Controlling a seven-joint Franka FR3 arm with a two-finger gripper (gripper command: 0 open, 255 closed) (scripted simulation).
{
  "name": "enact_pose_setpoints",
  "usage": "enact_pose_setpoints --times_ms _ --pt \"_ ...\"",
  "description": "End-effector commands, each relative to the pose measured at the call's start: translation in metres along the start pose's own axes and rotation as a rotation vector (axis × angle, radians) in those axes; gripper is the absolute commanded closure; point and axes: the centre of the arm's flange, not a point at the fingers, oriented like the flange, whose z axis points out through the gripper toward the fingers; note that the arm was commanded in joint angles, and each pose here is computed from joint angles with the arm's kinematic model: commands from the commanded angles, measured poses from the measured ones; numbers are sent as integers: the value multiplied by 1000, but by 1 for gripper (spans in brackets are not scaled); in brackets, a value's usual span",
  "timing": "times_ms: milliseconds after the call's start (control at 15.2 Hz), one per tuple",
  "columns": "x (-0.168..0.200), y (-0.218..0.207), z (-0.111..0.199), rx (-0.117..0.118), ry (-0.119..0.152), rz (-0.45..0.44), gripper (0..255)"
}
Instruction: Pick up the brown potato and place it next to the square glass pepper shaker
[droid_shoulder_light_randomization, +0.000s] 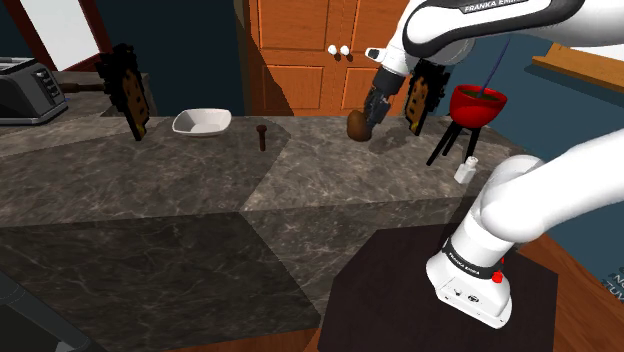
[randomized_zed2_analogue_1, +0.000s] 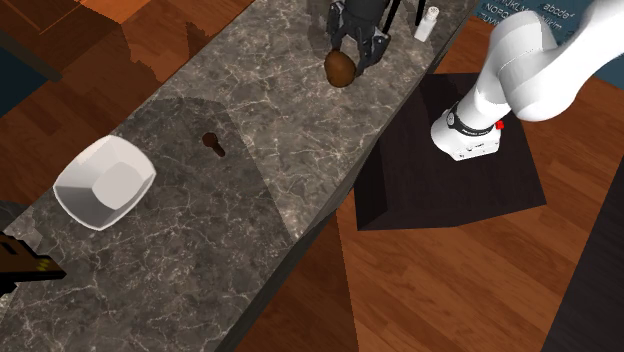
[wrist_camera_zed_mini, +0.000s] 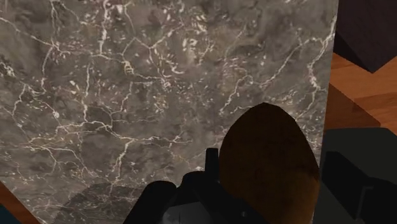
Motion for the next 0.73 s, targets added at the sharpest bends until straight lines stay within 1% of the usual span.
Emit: enact_pose_setpoints --times_ms 0,660 --pt "-26 3 -5 1 0 -1 255" --pt "-152 17 -43 1 0 -1 255"
